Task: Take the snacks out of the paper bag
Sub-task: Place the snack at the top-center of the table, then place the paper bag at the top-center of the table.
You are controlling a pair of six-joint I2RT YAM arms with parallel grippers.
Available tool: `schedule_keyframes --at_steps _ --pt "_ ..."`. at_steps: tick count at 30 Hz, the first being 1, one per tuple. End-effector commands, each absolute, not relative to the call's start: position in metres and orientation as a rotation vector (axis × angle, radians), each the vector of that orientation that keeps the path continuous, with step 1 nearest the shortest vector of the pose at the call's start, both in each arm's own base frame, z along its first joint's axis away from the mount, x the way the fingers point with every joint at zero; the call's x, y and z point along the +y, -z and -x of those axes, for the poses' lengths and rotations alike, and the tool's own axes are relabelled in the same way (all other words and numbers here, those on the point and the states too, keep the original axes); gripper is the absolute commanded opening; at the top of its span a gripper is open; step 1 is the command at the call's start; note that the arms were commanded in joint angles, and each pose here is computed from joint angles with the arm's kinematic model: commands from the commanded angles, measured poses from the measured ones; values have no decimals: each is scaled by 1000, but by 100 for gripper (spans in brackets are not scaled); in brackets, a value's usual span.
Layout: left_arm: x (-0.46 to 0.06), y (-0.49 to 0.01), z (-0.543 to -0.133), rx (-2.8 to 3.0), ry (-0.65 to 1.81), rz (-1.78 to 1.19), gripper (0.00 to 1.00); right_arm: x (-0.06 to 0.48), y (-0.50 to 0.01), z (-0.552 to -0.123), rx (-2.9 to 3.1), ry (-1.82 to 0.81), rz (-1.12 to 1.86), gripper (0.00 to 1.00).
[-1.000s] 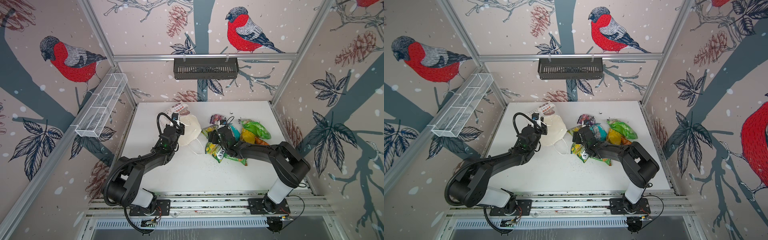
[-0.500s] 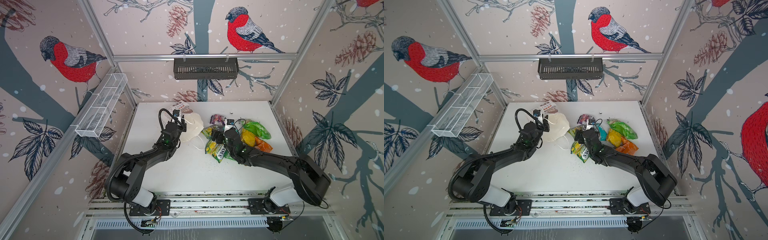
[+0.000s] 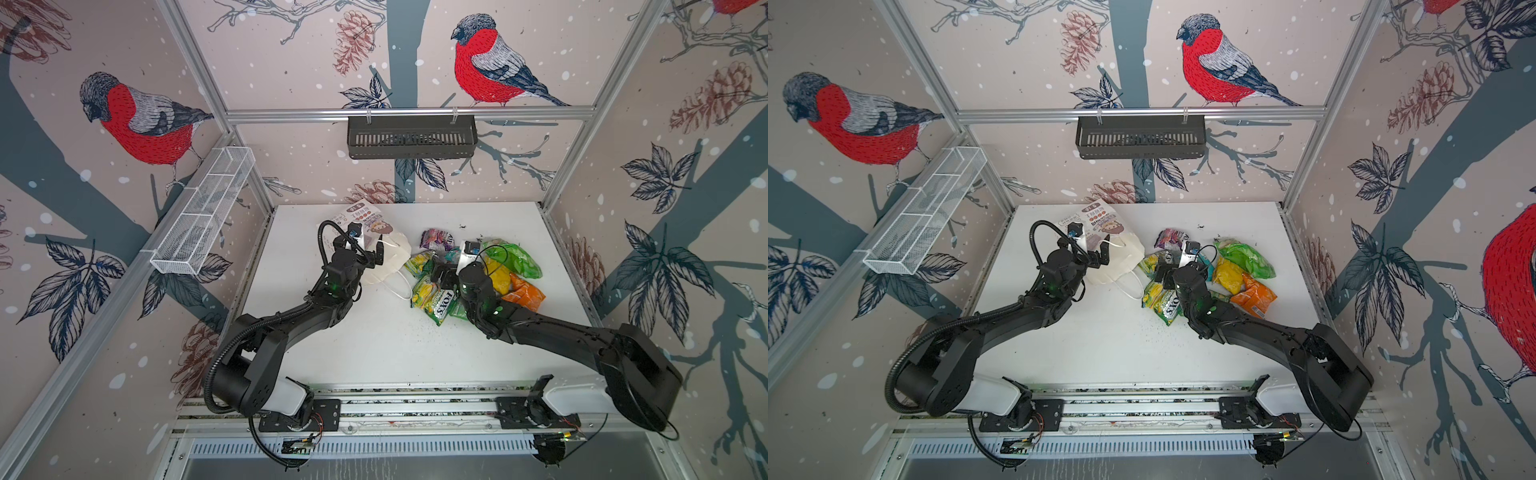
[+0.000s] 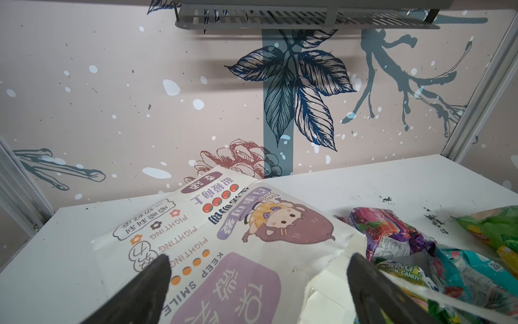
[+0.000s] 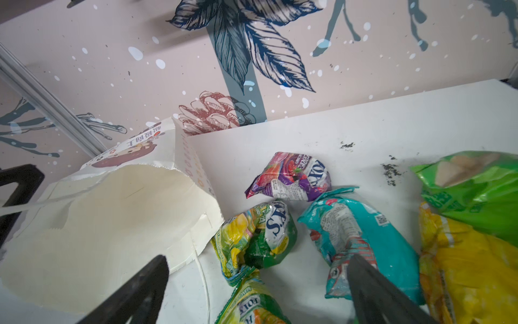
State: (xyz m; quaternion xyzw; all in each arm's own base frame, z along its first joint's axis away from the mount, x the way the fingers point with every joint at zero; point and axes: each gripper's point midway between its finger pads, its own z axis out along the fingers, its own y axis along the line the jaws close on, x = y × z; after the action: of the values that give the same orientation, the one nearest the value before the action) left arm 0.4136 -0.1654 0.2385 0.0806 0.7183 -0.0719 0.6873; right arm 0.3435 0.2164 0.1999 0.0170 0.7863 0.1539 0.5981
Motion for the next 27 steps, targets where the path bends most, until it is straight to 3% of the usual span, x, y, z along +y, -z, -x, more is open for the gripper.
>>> schedule_keyframes --at_steps 1,12,17,27 --pt "-156 -250 -407 1570 98 -158 98 198 -213 -344 1747 -282 -87 100" --pt "-122 -262 -374 1500 0 -101 97 137 -225 -348 1675 -109 -189 100" --pt "-174 -248 -363 1601 192 -398 97 106 -229 -352 1666 -63 -267 100" --pt "-209 -201 -344 1856 421 -529 97 106 -235 -354 1686 -113 -275 100"
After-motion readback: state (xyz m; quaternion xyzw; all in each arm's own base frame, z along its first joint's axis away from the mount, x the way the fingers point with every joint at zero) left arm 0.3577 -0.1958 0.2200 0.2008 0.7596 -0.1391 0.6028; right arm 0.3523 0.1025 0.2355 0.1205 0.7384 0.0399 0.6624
